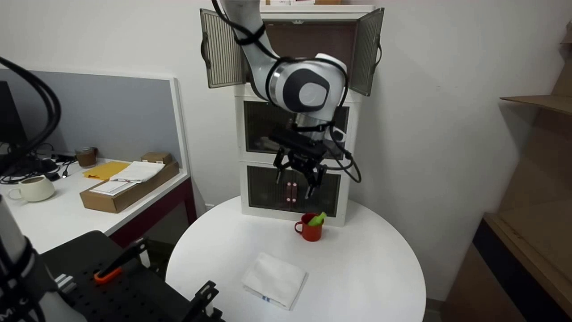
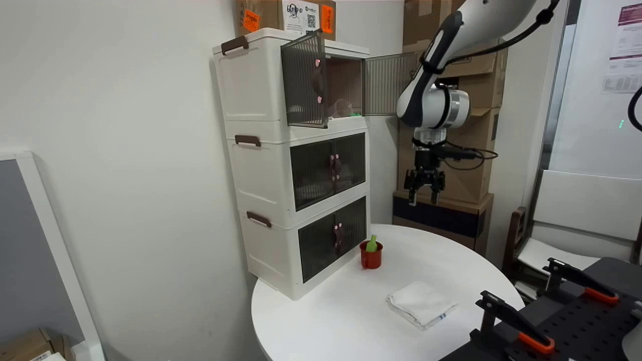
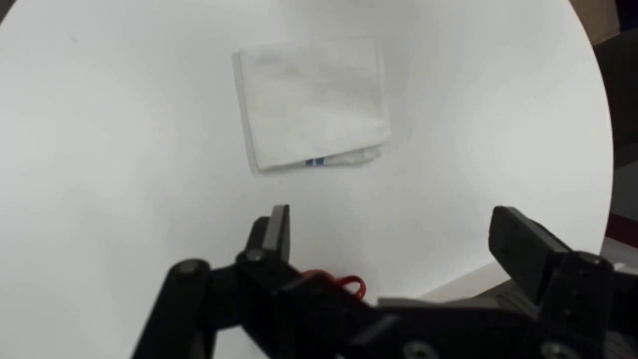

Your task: Put the clear jar in the top most shelf

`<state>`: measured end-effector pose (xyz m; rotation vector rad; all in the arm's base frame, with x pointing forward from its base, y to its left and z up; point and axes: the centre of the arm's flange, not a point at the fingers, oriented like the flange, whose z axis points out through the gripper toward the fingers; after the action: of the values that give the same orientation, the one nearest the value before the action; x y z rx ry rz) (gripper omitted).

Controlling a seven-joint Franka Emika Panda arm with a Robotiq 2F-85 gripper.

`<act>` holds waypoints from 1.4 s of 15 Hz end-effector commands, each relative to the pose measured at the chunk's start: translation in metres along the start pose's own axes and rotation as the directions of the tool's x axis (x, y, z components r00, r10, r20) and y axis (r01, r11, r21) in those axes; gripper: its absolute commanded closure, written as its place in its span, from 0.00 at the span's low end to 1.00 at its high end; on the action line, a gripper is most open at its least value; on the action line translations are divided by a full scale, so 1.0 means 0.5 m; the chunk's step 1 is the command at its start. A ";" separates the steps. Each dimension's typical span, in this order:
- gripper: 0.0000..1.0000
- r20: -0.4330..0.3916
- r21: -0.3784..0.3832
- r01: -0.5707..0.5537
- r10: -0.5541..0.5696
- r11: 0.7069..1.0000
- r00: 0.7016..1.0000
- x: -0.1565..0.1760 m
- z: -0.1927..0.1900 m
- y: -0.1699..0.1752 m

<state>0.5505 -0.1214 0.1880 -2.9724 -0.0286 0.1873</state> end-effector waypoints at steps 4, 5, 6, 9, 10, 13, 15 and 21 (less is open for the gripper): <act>0.00 0.153 -0.025 0.019 -0.015 1.000 0.988 0.045 0.201 0.030; 0.00 0.154 -0.043 0.010 -0.004 0.999 0.988 0.054 0.229 0.029; 0.00 0.136 -0.058 -0.018 0.025 0.998 0.990 0.064 0.249 0.028; 0.00 0.140 -0.037 -0.040 0.045 0.998 0.989 0.038 0.254 0.024; 0.00 0.141 -0.044 -0.057 0.063 0.997 0.988 0.046 0.271 0.021; 0.00 0.143 -0.049 -0.069 0.076 0.996 0.987 0.059 0.291 0.017; 0.00 0.138 -0.051 -0.070 0.077 0.996 0.987 0.062 0.287 0.019; 0.00 0.137 -0.051 -0.070 0.077 0.996 0.988 0.063 0.286 0.020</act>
<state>0.5638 -0.1071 0.0423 -3.0026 0.0609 0.4083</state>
